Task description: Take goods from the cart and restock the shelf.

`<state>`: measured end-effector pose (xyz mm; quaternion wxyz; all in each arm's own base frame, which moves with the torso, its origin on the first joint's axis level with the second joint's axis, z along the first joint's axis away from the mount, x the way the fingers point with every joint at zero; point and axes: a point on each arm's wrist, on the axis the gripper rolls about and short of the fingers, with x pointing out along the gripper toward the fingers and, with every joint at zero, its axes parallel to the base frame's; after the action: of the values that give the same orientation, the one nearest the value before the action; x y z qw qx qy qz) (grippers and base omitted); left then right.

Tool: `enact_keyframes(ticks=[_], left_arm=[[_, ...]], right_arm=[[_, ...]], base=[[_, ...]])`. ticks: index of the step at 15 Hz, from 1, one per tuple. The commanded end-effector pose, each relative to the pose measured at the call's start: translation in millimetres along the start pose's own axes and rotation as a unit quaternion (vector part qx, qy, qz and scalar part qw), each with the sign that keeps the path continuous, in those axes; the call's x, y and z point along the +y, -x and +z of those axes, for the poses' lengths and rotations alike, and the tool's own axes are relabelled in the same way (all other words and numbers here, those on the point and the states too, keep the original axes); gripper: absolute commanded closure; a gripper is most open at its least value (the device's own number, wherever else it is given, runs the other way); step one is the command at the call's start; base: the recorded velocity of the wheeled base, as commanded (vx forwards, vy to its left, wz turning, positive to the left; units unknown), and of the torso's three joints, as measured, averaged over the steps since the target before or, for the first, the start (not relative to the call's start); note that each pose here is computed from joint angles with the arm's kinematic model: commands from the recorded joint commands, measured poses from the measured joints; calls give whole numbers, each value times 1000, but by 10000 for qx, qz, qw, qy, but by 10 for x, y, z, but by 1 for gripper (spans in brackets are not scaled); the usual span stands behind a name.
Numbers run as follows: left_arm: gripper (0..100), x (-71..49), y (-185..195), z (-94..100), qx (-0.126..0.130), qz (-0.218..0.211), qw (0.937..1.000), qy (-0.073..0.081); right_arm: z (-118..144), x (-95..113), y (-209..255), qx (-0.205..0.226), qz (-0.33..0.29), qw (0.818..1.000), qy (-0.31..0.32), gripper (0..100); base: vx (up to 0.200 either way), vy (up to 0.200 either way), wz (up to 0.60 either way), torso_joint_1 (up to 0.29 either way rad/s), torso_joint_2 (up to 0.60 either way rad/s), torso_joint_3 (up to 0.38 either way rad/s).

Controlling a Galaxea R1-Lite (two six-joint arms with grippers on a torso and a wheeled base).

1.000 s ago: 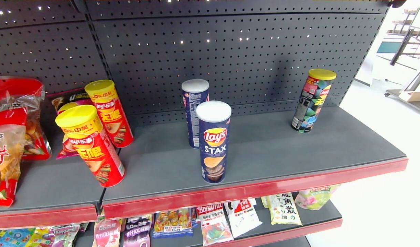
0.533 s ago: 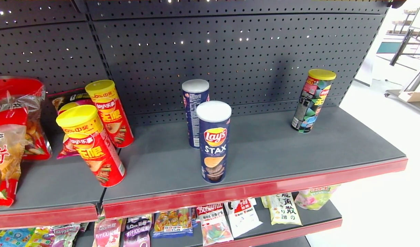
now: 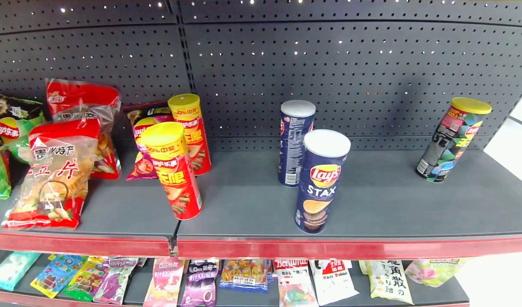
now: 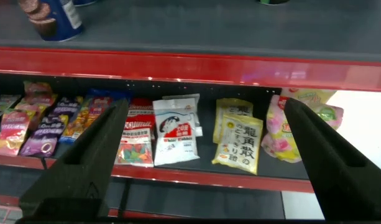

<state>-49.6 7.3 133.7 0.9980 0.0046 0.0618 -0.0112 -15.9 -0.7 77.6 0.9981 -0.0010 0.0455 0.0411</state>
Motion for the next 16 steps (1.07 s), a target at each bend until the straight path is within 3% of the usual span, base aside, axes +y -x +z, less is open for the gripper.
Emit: enact_keyframes(ticks=[1,3,6,7,8,9,10,11,12,13,15,16], left_arm=[[0,-2,-20,2,8,-10,10000,8],[0,-4,-48,-19,-31,5,10000,42],[0,-16,-197,-204,7,6,9998,200],[0,-21,-258,-259,-138,2,9997,205],[0,-26,-305,-309,-252,-16,9995,215],[0,-32,-384,-448,-267,-9,9994,239],[0,-35,-406,-462,-419,-53,9987,296],[0,-35,-405,-461,-411,-53,9987,303],[0,-20,-404,-459,-283,358,9986,276],[0,-4,-416,-464,-152,988,9946,280],[0,-9,-407,-466,-180,1412,9893,326],[0,-13,-390,-474,-294,1417,9889,344]], right_arm=[[-1,0,-1,13,2,10000,-5,0],[-1,0,-1,13,2,10000,2,0],[0,-1,0,-3,-5,10000,41,0],[4,0,0,-18,-5,9999,118,0],[175,1,30,-294,30,9995,108,0],[615,2,-25,-270,60,9995,-122,0],[853,2,-75,-276,88,9991,-320,0],[912,2,-100,-245,95,9992,-305,0],[1050,1,-218,-41,102,9999,6,0],[1135,1,-336,135,111,9998,72,0],[1403,7,-702,326,180,9993,76,0],[1514,16,-915,364,226,9990,89,0]], base=[[0,0,0,0,0,0],[0,0,0,0,0,0],[0,0,0,0,0,0],[0,0,0,0,0,0],[0,0,0,0,0,0],[0,0,0,0,0,0],[0,0,0,0,0,0],[0,0,0,0,0,0],[0,0,0,0,0,0],[0,0,0,0,0,0],[0,0,0,0,0,0],[0,0,0,0,0,0]])
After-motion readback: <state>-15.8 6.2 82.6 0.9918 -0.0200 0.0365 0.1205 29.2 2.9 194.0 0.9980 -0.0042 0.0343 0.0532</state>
